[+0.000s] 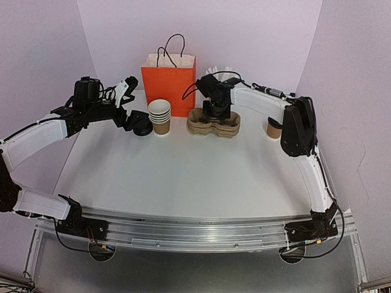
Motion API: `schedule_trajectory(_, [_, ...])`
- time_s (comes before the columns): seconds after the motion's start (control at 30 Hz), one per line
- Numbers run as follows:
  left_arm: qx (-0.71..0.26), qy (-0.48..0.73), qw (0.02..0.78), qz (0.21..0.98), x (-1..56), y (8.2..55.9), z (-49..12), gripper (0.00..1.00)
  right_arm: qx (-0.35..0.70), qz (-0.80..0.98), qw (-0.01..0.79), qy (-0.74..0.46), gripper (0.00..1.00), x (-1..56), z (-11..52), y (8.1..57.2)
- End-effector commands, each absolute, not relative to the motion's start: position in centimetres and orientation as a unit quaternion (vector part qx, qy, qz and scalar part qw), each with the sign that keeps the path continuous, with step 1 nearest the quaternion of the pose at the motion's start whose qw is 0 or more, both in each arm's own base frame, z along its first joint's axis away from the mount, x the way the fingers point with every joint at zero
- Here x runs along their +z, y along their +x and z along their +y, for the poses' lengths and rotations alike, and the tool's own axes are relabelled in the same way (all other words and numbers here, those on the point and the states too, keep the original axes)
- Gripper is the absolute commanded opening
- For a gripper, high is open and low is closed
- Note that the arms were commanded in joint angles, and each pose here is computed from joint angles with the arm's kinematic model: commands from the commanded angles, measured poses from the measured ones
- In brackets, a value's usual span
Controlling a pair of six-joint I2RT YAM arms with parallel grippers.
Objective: Pack the takeout coffee
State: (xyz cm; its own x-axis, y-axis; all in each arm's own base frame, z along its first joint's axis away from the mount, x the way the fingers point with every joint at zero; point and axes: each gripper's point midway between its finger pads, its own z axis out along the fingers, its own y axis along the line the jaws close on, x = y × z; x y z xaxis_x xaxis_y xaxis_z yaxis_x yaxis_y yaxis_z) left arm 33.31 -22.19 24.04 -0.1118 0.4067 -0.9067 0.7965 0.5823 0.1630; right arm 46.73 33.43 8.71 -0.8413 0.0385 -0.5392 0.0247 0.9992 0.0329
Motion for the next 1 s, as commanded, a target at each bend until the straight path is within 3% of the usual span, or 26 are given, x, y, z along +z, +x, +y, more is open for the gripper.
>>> schedule_trajectory(0.0, [-0.190,0.419,0.538,0.706,25.3,33.5,-22.4,0.99,0.002,0.962,0.273,0.021,0.20,7.7,33.2,46.7])
schedule_trajectory(0.3, [-0.192,0.420,0.538,0.706,25.2,33.5,-22.4,0.99,0.007,0.958,0.284,0.023,0.00,9.3,33.1,46.8])
schedule_trajectory(0.97, [-0.194,0.424,0.540,0.701,25.5,33.4,-22.5,1.00,0.024,0.946,0.323,0.016,0.00,14.4,33.1,47.3])
